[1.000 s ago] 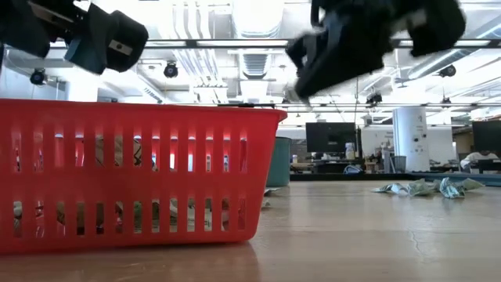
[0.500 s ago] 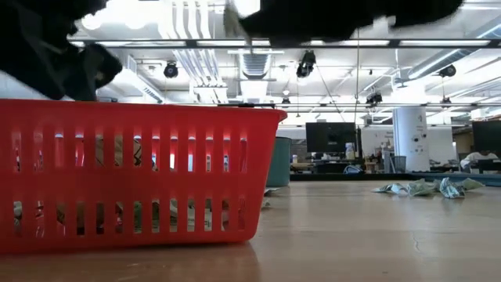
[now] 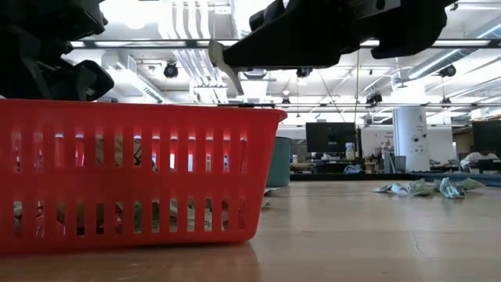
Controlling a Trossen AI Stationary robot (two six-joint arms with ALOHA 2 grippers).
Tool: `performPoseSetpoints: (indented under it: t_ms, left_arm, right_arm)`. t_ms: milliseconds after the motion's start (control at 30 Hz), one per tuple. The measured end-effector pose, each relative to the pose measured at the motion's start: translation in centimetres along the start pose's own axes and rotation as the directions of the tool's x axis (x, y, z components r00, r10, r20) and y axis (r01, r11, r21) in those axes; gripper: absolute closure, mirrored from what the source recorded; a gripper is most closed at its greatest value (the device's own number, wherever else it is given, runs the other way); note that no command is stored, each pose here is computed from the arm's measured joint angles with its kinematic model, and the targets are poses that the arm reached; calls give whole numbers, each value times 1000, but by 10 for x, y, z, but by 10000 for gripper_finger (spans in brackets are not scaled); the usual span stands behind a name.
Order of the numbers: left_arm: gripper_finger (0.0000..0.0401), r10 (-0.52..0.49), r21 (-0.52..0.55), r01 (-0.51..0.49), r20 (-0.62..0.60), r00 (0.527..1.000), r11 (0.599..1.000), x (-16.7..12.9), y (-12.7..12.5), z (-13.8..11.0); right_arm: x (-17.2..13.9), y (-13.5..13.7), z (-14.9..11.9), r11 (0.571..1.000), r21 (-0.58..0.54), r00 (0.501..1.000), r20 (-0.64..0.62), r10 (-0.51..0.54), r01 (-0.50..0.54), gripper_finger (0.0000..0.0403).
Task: Pick and place items into bin
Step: Put the green stevia packet into the red bin
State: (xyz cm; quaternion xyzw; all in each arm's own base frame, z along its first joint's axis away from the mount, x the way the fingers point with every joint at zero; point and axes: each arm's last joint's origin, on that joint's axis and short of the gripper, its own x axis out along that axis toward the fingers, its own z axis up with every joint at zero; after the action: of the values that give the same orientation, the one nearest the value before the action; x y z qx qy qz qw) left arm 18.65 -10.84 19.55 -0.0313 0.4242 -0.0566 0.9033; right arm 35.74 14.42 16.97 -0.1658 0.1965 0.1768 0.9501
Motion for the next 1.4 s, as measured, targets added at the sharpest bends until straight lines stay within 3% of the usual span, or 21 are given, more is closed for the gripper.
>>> performPoseSetpoints:
  t_ms: [233, 500, 667, 900, 1100, 1400]
  left_arm:
    - [244, 0, 0, 0, 0, 1000, 1000, 0, 0, 0]
    - [244, -1, 1, 1, 0, 1000, 1000, 0, 0, 0]
    - [244, 2, 0, -2, -5, 1000, 1000, 1, 0, -2]
    - [244, 58, -44, -60, -58, 997, 997, 5, 7, -15]
    - [244, 249, -99, -268, -174, 953, 958, 4, 20, -34]
    - [244, 339, -79, -357, -178, 924, 931, 3, 25, -40]
  right_arm:
    - [0, 2, 0, 998, 3, 998, 15, 59, -59, 338]
    - [1, 0, -1, 999, 28, 999, 10, 46, -46, 266]
    - [-2, -1, 1, 999, 16, 999, 4, 42, -42, 241]
    - [-24, -6, 5, 999, 31, 990, -143, 14, -9, 247]
    - [-40, -7, 1, 996, 82, 960, -279, 2, 22, 262]
    - [-42, -6, 1, 995, 99, 955, -296, 12, 18, 276]
